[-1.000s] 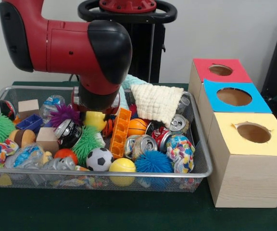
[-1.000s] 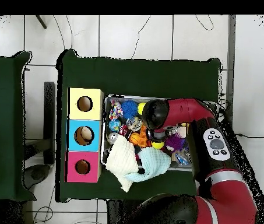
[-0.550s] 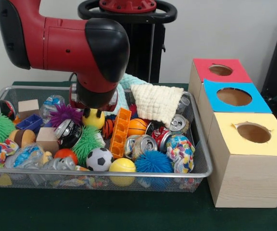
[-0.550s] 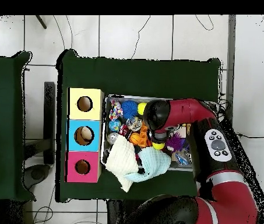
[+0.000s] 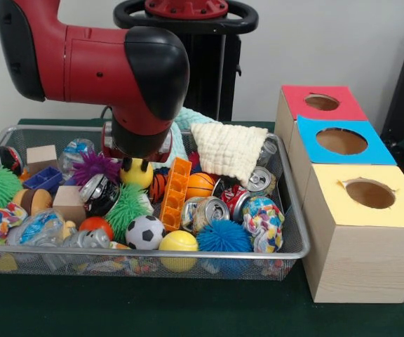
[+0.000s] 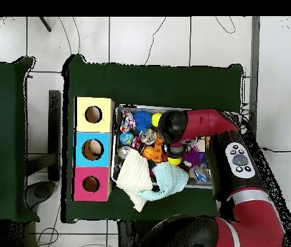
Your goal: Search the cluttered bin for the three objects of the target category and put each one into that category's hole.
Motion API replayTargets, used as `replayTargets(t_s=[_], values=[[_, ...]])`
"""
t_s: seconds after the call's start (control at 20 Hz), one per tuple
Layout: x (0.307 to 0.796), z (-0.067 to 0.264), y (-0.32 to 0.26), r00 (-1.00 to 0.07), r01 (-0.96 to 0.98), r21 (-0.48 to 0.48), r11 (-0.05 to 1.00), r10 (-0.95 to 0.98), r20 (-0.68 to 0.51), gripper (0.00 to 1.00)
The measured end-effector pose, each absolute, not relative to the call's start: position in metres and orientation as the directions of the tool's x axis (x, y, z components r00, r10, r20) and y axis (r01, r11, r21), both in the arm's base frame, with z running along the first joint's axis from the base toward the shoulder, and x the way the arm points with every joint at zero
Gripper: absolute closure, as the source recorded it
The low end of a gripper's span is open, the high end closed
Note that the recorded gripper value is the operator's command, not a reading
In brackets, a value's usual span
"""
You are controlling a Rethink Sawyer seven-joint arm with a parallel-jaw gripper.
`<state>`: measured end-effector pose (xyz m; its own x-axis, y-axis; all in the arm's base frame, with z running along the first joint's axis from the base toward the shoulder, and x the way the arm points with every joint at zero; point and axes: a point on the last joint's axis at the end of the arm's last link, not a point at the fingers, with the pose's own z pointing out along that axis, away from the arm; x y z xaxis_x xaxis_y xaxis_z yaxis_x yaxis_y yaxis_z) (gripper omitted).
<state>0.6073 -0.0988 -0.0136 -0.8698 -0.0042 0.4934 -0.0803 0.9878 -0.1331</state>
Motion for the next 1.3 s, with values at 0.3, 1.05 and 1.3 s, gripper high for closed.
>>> replayTargets(t_s=[0.3,1.05,1.3], values=[[0.598,-0.006,-0.103,-0.863,-0.118,-0.179,0.977,-0.012,0.504,1.0],[0.572,0.017,-0.118,-0.813,-0.432,-0.461,0.775,-0.114,0.57,1.0],[0.569,0.019,-0.117,-0.806,-0.475,-0.49,0.731,-0.139,0.575,1.0]])
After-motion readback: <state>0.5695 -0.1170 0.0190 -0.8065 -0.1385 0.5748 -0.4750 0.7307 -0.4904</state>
